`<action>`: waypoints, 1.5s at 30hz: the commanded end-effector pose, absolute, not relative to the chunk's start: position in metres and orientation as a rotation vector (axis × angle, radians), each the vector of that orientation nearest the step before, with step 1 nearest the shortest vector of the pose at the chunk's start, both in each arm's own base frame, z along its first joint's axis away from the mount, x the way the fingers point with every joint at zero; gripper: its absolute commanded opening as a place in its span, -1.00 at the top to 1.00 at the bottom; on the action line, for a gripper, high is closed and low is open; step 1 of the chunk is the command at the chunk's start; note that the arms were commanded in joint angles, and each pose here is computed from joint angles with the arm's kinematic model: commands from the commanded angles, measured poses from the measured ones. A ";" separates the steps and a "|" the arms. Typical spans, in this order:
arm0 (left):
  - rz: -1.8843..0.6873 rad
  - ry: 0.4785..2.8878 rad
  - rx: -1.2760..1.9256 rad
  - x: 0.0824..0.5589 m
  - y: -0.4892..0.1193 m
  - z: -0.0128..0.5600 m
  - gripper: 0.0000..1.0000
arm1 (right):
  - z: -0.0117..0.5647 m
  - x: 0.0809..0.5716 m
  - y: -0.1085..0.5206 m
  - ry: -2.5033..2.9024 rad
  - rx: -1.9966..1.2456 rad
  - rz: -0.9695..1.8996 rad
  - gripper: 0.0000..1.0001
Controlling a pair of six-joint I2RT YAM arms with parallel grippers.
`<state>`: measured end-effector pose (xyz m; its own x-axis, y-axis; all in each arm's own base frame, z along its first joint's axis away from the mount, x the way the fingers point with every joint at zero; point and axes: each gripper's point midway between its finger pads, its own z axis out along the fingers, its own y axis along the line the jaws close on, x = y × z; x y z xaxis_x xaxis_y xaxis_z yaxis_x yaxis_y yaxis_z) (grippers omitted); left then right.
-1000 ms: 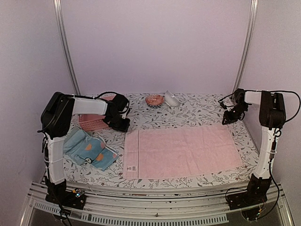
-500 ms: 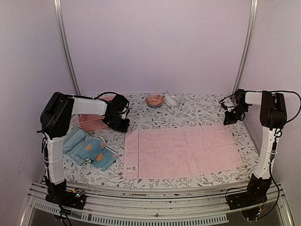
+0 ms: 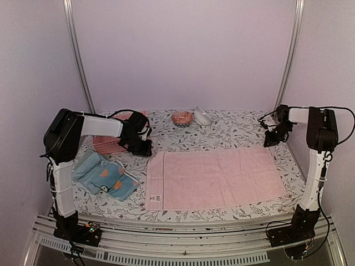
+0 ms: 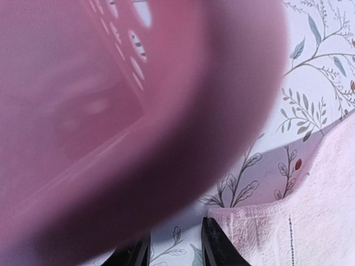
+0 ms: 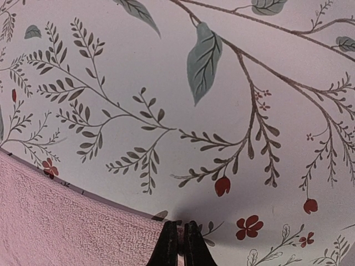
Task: Roll the towels
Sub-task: Pick up the towel from the center of the board.
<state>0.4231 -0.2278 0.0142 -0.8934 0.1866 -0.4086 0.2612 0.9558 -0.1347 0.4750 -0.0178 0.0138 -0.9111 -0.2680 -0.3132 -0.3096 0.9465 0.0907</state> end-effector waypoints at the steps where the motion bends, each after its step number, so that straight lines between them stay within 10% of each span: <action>1: -0.321 2.641 0.228 0.432 -0.230 0.032 0.32 | -0.008 0.465 -0.031 2.866 -0.420 0.122 0.94; 14: -0.502 2.645 0.258 0.423 -0.250 0.031 0.26 | -0.013 0.461 -0.026 2.881 -0.428 0.167 0.94; 33: -0.303 2.707 0.297 0.420 -0.242 0.002 0.67 | -0.018 0.458 -0.026 2.895 -0.431 0.178 0.93; 45: -0.115 2.718 0.387 0.410 -0.244 -0.012 0.48 | -0.017 0.457 -0.023 2.893 -0.432 0.192 0.93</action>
<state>0.4213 -0.2513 0.0116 -0.8671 0.2037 -0.4546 0.2749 0.9567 -0.0956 0.4748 -0.0174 0.0139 -0.9087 -0.2742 -0.3148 -0.3168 0.9440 0.0923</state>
